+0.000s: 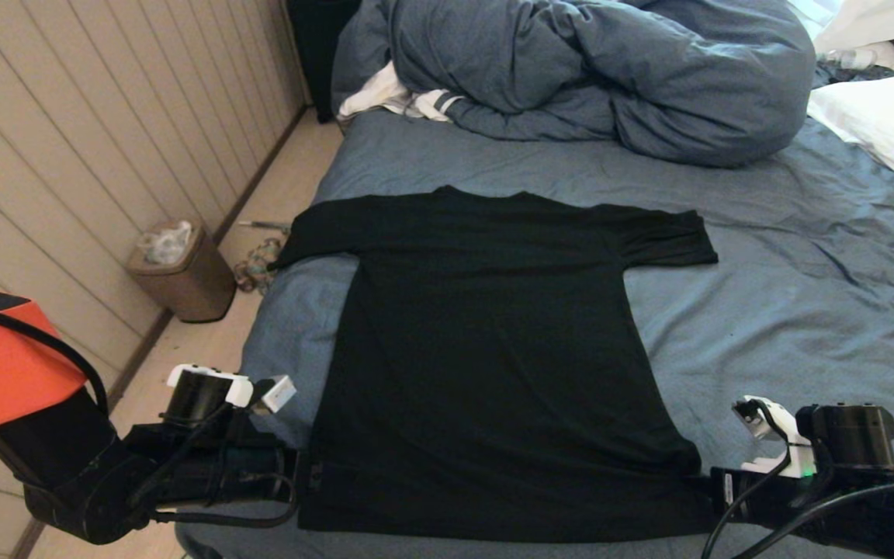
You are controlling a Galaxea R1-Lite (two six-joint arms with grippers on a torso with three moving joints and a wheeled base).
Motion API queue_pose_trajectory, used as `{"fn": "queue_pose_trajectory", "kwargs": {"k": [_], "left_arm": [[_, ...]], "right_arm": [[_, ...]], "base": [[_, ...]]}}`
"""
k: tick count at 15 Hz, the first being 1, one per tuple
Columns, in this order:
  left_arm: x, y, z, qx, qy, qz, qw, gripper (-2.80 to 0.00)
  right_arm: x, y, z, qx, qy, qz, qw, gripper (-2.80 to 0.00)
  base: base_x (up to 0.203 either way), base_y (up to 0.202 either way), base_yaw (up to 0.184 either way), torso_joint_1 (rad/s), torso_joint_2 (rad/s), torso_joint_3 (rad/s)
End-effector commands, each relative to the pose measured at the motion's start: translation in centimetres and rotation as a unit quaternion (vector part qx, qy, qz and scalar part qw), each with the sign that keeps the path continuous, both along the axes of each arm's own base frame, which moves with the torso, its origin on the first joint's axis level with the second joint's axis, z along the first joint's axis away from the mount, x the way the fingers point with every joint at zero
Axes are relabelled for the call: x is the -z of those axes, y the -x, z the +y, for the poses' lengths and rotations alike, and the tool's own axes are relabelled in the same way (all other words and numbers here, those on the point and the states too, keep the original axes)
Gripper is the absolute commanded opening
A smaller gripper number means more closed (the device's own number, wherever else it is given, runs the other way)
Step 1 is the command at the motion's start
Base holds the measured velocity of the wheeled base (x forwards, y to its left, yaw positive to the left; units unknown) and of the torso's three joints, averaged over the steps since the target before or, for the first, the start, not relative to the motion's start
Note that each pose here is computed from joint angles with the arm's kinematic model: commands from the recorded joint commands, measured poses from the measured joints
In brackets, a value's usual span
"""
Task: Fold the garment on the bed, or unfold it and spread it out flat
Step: Fold the black T-shirt
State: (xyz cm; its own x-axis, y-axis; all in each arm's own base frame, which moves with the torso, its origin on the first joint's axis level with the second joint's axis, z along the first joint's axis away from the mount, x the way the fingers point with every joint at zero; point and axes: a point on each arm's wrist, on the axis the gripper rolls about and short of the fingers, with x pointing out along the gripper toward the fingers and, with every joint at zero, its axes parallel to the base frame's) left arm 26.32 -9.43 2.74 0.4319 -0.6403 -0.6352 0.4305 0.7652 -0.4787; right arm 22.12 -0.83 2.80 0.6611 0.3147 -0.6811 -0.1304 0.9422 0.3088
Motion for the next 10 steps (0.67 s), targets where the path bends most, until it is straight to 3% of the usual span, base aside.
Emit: {"fn": "queue_pose_trajectory", "kwargs": {"k": [1,7,8,10], "left_arm": [[0.18,0.08,-0.34,0.007,0.001,0.000,1.0000,0.00],[0.40,0.36,-0.78,0.017,0.000,-0.004,0.9999,0.00],[0.43,0.41,-0.81,0.018,0.001,-0.003,0.9998,-2.80],[0.35,0.49,-0.79,0.017,0.002,-0.003,0.9998,-2.80]], "right_arm": [[0.06,-0.01,0.22,-0.005,-0.001,0.000,1.000,-2.80],[-0.03,0.00,0.36,-0.008,-0.001,-0.001,1.000,-2.80],[-0.10,0.01,0.39,-0.008,-0.001,-0.003,1.000,-2.80],[-0.07,0.01,0.40,-0.008,-0.001,-0.002,1.000,-2.80]], "base": [[0.000,0.000,0.000,0.000,0.00,0.000],[0.000,0.000,0.000,0.000,0.00,0.000],[0.000,0.000,0.000,0.000,0.00,0.000],[0.000,0.000,0.000,0.000,0.00,0.000]]}}
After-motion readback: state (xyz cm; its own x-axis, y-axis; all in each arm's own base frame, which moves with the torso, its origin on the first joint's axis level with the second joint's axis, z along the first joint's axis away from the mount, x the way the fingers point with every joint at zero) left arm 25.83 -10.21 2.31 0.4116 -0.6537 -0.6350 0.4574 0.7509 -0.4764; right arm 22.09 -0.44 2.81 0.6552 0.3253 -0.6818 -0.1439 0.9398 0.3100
